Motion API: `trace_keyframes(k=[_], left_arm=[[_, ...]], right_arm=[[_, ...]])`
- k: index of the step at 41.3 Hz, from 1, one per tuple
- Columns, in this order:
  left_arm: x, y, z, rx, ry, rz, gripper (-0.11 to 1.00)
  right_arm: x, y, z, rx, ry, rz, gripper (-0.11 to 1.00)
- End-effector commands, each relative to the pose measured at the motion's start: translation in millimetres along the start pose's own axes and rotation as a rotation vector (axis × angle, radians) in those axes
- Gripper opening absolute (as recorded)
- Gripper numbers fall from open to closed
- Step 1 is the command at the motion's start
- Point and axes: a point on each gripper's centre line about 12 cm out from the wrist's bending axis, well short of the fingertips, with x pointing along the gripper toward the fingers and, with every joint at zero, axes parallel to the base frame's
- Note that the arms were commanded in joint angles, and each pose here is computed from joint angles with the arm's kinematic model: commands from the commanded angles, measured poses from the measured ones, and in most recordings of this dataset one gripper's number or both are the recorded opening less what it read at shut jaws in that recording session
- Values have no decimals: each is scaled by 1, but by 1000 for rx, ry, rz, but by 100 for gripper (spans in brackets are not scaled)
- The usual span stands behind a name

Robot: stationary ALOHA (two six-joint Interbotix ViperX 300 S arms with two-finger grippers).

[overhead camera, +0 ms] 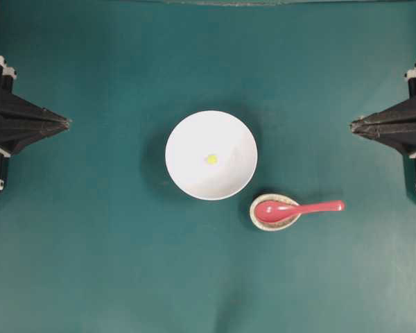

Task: Scoop the yellow hexagonal prism block from the bowl with a spoon using the right arm.
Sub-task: 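Move the right gripper left to the red spoon handle on the dish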

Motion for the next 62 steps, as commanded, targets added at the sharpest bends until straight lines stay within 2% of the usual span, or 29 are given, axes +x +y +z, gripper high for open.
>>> trace_keyframes(k=[1,2,8,20,24,34,37,41,47,53,62], left_arm=[[4,0,3,0,11,-2,0],[4,0,3,1,17,-1,0],[4,0,2,0,18,-1,0],[4,0,2,6,28,-2,0],[4,0,1,10,35,-3,0],[4,0,-2,11,54,-1,0],[4,0,-1,11,52,-1,0],[4,0,-1,12,52,-1,0],[4,0,-1,12,52,-3,0],[4,0,0,10,48,-2,0],[4,0,0,11,48,-1,0]], right_arm=[[3,-2,8,-7,-17,-8,0],[5,-2,7,-8,21,-9,0],[9,-2,7,-8,75,-9,0],[13,-2,4,-9,106,-9,1],[14,-2,3,-11,112,-9,8],[15,-2,-2,-29,140,-5,41],[17,-2,-6,-21,155,-6,49],[21,-1,-17,18,199,-9,55],[30,2,-36,71,276,-4,56],[39,10,-54,85,342,25,56],[52,27,-77,85,382,79,56]])
